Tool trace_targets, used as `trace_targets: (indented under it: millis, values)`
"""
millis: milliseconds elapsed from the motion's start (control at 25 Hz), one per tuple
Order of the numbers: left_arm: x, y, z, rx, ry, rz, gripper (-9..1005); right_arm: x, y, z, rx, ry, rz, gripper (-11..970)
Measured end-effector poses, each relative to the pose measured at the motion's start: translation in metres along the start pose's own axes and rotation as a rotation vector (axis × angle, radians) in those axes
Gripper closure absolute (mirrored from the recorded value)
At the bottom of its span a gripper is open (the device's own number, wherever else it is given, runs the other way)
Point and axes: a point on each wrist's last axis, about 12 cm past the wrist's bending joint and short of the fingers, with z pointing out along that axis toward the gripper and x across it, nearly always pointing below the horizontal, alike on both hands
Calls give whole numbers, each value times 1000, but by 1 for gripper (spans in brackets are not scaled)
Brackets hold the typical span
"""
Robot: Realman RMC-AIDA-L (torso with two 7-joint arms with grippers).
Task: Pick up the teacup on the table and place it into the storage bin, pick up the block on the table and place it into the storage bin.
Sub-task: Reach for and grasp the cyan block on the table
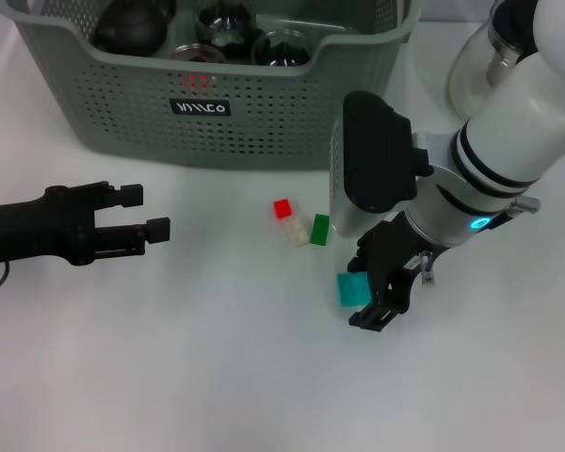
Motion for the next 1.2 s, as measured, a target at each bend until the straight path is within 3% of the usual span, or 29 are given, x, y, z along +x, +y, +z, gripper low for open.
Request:
trace_targets:
  millis: [560, 720, 1000, 1200]
  values:
    - [0, 1, 0, -5, 1, -1, 169, 0, -1, -1, 5, 7, -7, 214]
    - [-1, 1, 1, -4, 1, 0, 169, 0, -1, -1, 4, 9, -7, 295]
    - [-1, 1, 1, -3, 1, 1, 169, 0, -2, -1, 5, 11, -1, 527]
    - [-1, 1, 1, -3, 1, 0, 169, 2, -2, -1, 11, 11, 18, 538]
